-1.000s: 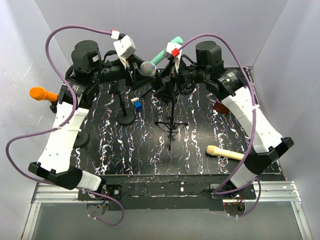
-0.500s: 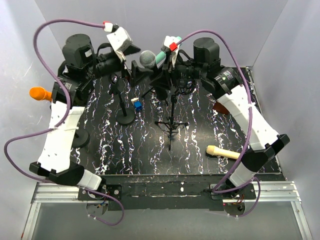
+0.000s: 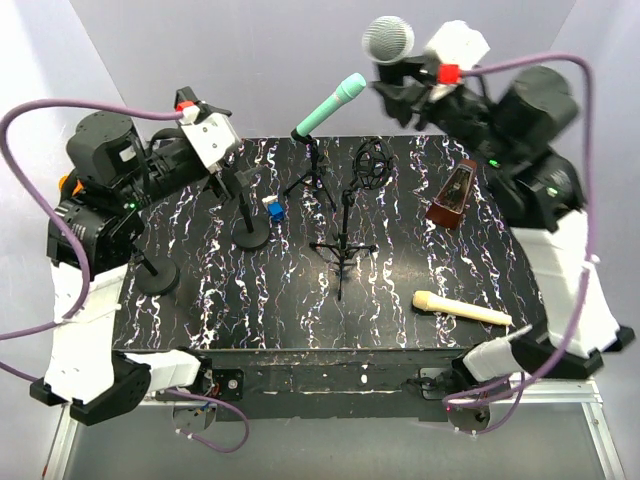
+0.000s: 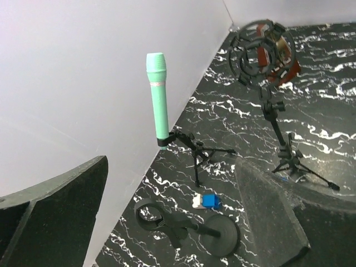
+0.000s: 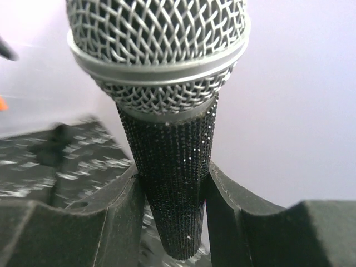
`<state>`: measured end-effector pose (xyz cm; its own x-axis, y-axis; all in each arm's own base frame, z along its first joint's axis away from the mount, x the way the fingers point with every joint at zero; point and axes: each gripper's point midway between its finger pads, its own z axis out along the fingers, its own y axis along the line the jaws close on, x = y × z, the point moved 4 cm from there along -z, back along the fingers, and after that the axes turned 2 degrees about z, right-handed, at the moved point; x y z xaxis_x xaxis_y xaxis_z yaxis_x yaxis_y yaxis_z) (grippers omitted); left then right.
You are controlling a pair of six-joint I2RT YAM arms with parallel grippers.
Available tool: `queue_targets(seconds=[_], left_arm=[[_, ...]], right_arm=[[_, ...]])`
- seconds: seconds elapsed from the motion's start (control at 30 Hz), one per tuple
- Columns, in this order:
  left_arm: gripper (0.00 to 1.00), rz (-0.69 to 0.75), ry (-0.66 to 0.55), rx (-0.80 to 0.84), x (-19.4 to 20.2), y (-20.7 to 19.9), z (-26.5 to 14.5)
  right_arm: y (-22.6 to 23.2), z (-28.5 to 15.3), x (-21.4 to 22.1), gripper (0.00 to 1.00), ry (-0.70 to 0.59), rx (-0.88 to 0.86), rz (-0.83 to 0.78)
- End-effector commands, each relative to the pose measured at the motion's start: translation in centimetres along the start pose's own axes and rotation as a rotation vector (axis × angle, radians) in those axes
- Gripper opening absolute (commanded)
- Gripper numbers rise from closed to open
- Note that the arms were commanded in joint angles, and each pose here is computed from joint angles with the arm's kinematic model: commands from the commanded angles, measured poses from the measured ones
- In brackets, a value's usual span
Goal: Remove the microphone from the stand
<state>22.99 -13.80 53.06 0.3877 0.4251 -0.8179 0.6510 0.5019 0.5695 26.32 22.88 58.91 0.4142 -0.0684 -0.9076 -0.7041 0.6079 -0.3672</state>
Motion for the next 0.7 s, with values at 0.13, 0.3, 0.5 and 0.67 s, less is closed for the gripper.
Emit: queue_targets(seconds=[0.13,0.3,0.5,0.67], left_arm=[[0.98,0.013,-0.051,0.212,5.4,-4.1,6.4],[0.97,-0.094,-0.063,0.258,8.4,-6.2,8.8],[0.97,-0.172,-0.041,0.261,8.3,-6.3,8.9],[0.97,-0.197,-0.022,0.249,8.3,-6.1,8.9]], right_arm=[[-6.5,-13.5,11.7,0.01,0.492,0.375,-0.125],[-1.2,-21.2,24.5,0.01,0.742,0.098,-0.263],[3.4,-26.3,32.7,0.01,1.008,-0.197,-0.300],[3.2,-27.5,36.5,0.01,1.188,-0.285,-0.171]])
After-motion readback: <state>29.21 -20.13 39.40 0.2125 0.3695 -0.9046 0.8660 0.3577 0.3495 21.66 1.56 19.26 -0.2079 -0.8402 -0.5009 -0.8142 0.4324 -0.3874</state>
